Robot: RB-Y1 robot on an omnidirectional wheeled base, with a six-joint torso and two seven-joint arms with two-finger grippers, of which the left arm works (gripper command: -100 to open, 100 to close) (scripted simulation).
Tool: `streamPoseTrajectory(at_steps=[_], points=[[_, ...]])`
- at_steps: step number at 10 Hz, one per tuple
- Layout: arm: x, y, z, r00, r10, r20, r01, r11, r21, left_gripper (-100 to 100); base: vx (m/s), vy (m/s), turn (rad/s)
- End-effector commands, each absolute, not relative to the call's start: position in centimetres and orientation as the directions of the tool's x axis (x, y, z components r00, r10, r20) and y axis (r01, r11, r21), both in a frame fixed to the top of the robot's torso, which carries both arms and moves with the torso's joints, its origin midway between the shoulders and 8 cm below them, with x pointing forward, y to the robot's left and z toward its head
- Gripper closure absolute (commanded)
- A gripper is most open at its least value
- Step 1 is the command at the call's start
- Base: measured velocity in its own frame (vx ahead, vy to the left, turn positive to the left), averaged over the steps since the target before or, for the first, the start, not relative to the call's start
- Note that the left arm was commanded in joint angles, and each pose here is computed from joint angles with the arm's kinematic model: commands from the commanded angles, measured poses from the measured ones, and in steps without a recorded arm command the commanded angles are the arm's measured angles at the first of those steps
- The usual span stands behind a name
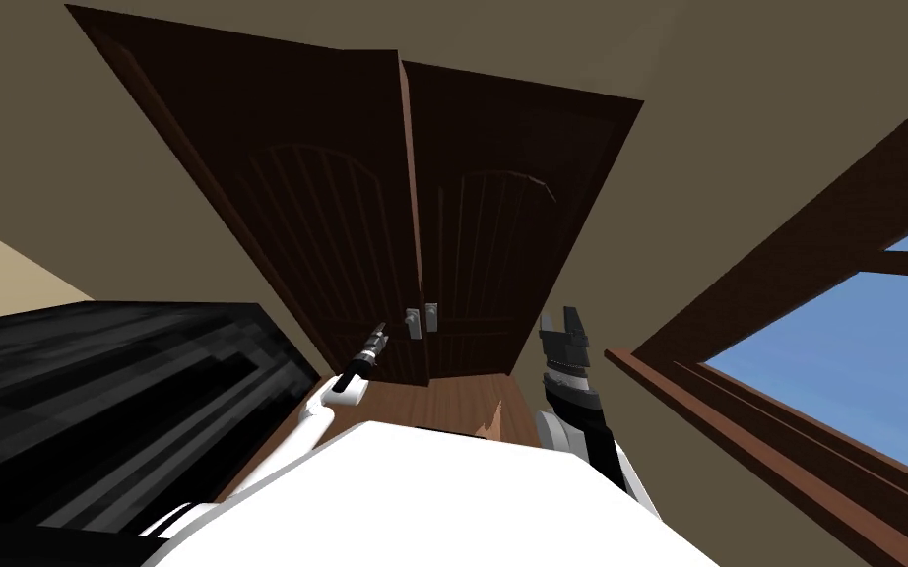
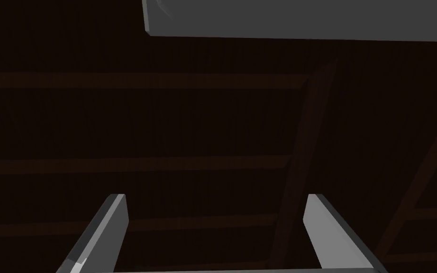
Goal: Pull the door open
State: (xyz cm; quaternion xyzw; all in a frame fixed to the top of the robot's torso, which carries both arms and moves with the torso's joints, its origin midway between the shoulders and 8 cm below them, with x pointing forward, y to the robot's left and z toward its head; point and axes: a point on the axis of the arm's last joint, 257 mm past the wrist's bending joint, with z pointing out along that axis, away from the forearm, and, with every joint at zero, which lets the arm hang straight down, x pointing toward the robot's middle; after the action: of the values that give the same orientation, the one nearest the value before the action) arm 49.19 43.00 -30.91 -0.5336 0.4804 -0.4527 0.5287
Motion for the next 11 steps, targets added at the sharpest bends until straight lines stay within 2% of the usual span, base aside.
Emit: streamPoseTrajectory(at_steps=[1, 4, 5, 11], points=[[49.7, 42.4, -30.6, 0.121, -0.992, -0.021, -0.024, 0.018, -1.000, -100, 0.199, -0.052, -0.104], [50.4, 41.2, -29.9, 0.105, -0.994, -0.013, -0.007, 0.013, -1.000, -100, 0.164, -0.104, -0.096], [50.4, 41.2, -29.9, 0.105, -0.994, -0.013, -0.007, 0.013, -1.000, 100, -0.005, 0.002, 0.014], [49.7, 41.5, -30.5, 0.104, -0.994, -0.018, -0.023, 0.016, -1.000, 100, -0.028, 0.020, -0.001]])
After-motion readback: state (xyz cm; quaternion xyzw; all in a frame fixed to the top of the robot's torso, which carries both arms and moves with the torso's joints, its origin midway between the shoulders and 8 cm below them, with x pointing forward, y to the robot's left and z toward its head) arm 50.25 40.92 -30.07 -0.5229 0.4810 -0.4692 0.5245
